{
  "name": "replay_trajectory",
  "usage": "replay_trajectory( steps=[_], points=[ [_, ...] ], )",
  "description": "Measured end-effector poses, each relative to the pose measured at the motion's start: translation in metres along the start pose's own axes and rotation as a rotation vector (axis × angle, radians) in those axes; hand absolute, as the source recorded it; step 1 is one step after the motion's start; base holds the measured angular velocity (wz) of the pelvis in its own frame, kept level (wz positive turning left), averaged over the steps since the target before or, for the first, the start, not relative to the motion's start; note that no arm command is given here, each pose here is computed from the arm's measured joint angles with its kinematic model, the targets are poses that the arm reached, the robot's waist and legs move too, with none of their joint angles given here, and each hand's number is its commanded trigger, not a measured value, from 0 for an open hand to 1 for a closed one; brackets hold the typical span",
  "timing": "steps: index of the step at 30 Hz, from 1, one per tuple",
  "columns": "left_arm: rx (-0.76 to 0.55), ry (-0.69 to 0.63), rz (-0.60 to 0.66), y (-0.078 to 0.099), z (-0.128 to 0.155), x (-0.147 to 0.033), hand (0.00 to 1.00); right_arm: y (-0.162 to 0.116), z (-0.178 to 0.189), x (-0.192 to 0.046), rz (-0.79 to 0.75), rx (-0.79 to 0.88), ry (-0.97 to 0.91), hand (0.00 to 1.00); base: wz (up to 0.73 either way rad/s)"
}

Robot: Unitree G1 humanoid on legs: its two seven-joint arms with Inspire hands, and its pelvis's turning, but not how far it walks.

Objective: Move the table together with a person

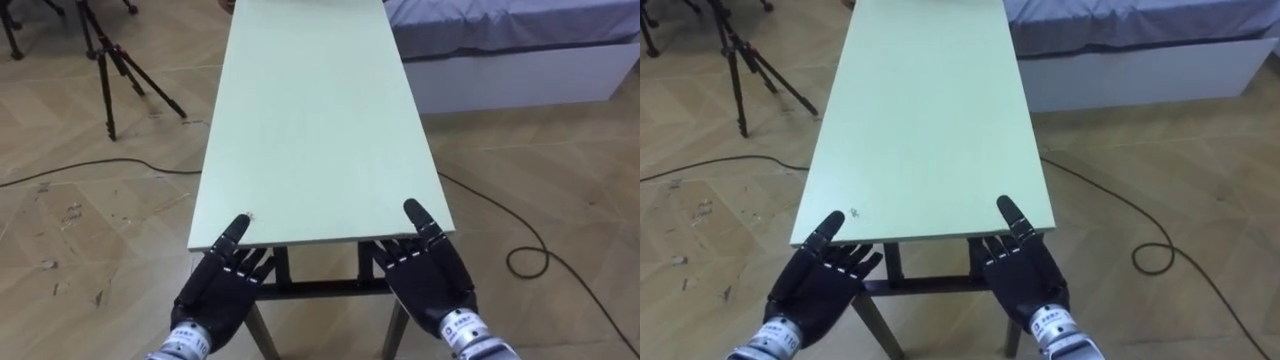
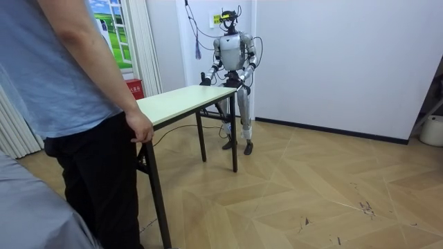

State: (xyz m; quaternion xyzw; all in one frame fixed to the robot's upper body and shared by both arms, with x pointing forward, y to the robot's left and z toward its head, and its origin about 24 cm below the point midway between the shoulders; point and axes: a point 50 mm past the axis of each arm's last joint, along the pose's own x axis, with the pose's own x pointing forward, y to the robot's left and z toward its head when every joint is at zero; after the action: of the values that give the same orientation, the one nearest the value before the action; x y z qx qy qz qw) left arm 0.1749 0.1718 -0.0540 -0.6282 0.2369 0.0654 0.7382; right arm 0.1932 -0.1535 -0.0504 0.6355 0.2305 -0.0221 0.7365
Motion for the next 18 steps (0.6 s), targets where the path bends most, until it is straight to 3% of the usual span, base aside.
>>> replay_trajectory(
  steps=[9,18],
  points=[
    [-0.007,0.013,0.023,0.002,0.000,0.002,0.00,0.003,0.001,0.003,0.003,0.019,-0.001,0.00,0.00],
    [-0.039,0.002,0.005,-0.011,-0.001,0.011,0.00,0.006,-0.003,0.005,0.014,0.036,-0.007,0.00,0.01]
  ],
)
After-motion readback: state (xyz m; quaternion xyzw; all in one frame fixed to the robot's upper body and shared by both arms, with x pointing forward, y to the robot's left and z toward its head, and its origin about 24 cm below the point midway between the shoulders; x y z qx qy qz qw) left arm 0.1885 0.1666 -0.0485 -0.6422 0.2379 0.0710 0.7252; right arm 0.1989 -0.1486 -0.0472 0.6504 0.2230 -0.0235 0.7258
